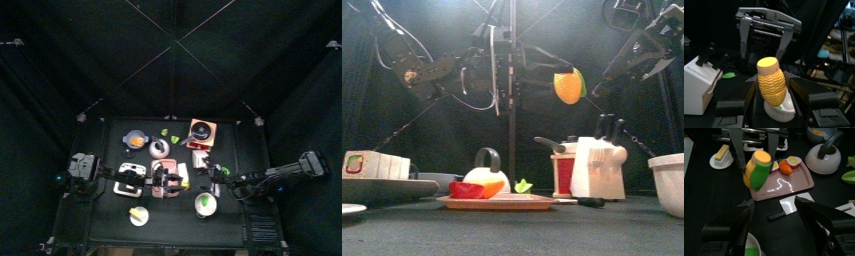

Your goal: Remove corn husk

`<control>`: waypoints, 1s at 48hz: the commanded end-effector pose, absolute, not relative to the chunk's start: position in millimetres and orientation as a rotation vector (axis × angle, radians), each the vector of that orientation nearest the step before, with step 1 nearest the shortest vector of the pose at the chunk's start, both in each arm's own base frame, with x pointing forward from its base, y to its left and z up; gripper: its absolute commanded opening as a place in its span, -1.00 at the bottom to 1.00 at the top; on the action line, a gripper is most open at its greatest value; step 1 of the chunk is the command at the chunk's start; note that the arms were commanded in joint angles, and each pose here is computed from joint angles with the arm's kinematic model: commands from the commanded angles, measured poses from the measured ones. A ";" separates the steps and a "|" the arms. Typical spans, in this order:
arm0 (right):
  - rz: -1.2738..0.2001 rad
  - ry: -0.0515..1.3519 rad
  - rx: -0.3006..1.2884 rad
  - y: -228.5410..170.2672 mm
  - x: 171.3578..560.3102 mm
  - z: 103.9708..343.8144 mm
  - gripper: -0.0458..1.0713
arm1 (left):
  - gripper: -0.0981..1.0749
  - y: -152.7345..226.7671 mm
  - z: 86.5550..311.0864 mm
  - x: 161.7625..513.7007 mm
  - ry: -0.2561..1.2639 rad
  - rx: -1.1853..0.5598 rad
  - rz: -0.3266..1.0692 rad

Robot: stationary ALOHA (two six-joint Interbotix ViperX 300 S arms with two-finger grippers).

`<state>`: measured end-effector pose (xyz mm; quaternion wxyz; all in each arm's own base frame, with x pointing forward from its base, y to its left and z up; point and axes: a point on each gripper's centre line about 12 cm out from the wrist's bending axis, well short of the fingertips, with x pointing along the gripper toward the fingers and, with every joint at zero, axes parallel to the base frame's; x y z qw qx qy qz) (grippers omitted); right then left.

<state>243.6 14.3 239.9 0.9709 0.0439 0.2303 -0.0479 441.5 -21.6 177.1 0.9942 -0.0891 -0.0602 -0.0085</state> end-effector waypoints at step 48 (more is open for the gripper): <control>0.055 0.385 0.120 21.0 268.3 252.7 0.77 | 0.31 -30.1 212.5 457.2 -0.209 0.112 -0.012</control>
